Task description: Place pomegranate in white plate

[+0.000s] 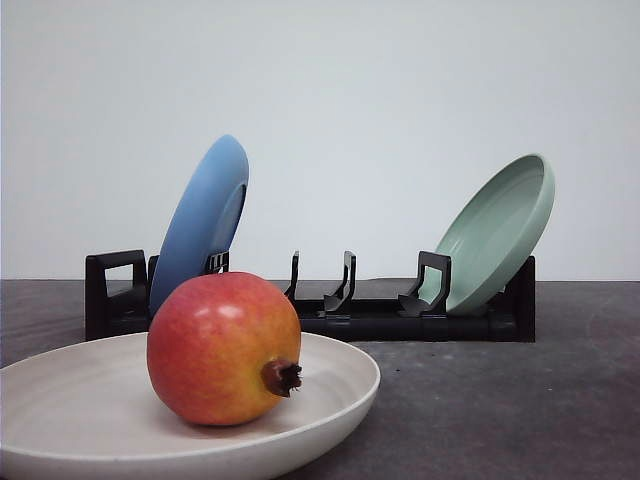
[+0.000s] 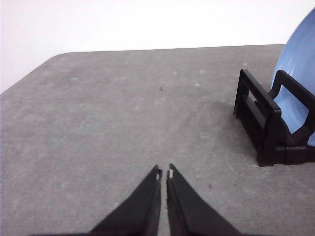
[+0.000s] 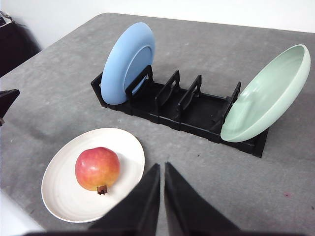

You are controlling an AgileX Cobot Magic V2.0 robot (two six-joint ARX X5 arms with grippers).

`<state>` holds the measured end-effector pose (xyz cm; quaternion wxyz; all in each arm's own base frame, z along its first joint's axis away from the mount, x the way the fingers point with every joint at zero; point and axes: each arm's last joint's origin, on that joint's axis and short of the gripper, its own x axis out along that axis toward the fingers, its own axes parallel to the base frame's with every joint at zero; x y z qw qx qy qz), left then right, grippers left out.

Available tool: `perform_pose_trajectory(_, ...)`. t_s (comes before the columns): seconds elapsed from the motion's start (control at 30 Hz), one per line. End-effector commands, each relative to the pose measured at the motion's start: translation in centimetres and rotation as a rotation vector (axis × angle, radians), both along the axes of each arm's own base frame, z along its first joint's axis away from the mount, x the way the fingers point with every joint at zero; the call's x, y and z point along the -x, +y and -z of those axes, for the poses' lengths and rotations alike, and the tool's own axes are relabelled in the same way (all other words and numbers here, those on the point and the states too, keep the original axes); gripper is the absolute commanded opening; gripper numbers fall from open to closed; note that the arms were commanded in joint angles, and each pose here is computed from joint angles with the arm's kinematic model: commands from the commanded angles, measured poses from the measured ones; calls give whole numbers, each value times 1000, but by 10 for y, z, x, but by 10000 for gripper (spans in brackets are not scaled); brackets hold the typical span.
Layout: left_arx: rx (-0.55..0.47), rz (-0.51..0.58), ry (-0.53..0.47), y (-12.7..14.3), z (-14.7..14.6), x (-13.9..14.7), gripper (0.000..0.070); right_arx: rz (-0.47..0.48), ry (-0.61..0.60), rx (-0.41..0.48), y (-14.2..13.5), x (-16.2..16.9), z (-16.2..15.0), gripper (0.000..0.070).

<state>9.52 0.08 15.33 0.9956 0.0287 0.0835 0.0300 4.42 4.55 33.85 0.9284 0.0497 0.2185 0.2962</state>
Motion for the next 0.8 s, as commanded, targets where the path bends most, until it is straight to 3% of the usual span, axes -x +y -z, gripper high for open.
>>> perform_pose_trajectory(0.0,9,-7,10,0,4,0,0,-7,-11,-16,0,1,-4,9)
perform_pose_trajectory(0.63,9,-7,10,0,4,0,0,-7,-12,-17,0,1,-4,10)
perform_pose_trajectory(0.77,9,-7,10,0,4,0,0,39,-32,-2,-5,0,-4,9)
